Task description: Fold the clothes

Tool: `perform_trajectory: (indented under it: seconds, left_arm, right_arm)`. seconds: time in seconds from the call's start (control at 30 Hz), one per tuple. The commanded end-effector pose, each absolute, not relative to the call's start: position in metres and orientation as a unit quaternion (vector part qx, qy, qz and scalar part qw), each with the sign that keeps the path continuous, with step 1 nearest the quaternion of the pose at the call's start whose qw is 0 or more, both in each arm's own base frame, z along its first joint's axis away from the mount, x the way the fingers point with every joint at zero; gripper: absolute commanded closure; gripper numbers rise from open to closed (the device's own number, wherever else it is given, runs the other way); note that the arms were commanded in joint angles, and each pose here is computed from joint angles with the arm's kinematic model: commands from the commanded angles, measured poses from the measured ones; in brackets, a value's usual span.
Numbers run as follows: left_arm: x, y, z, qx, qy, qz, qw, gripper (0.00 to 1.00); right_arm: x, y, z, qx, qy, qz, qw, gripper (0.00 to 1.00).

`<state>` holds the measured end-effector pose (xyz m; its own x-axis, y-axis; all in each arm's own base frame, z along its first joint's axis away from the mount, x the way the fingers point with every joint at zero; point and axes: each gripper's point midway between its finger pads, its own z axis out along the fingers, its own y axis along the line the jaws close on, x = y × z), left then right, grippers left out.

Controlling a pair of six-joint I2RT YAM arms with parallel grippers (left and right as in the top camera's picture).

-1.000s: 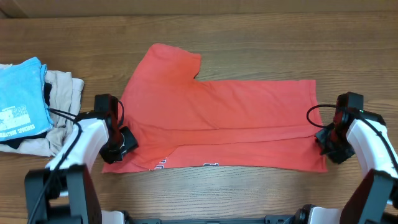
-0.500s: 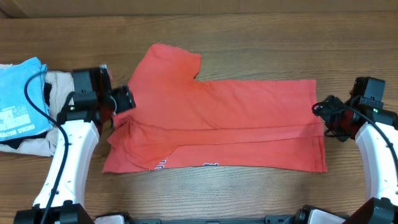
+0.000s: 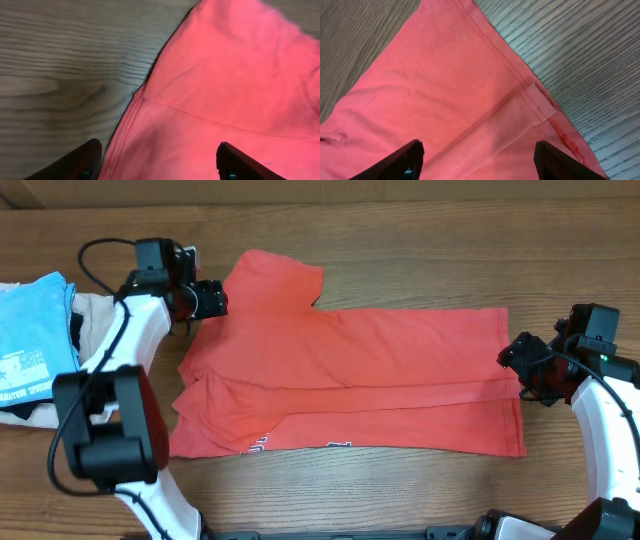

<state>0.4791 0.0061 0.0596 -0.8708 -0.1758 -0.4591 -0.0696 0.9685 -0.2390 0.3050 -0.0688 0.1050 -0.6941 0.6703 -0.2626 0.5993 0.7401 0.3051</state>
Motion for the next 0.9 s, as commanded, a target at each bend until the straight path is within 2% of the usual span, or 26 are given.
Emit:
perform_trajectory:
  seconds: [0.0,0.3,0.67,0.73,0.8,0.87]
  left_arm:
    - [0.494,-0.004,0.052,-0.041,0.958,-0.136,0.251,0.24]
    - [0.491,-0.005,0.001,-0.047,0.966,-0.139,0.212,0.24]
    - [0.500,-0.004,0.000,-0.044,0.963,-0.138,0.228,0.25]
    - [0.499,-0.005,0.000,-0.044,0.963,-0.139,0.226,0.31]
    - [0.497,-0.008,-0.001,-0.044,0.964,-0.140,0.221,0.47]
    - [0.496,-0.012,-0.003,-0.042,0.965,-0.141,0.218,0.55]
  right_arm:
    - [0.310,-0.070,0.117,0.341,0.913,0.102,0.198,0.25]
    - [0.310,-0.070,0.117,0.341,0.913,0.102,0.198,0.26]
    - [0.310,-0.070,0.117,0.341,0.913,0.102,0.198,0.27]
    - [0.310,-0.070,0.117,0.341,0.913,0.102,0.198,0.27]
    - [0.310,-0.070,0.117,0.341,0.913,0.102,0.199,0.28]
    - [0.311,-0.070,0.117,0.340,0.913,0.102,0.201,0.28]
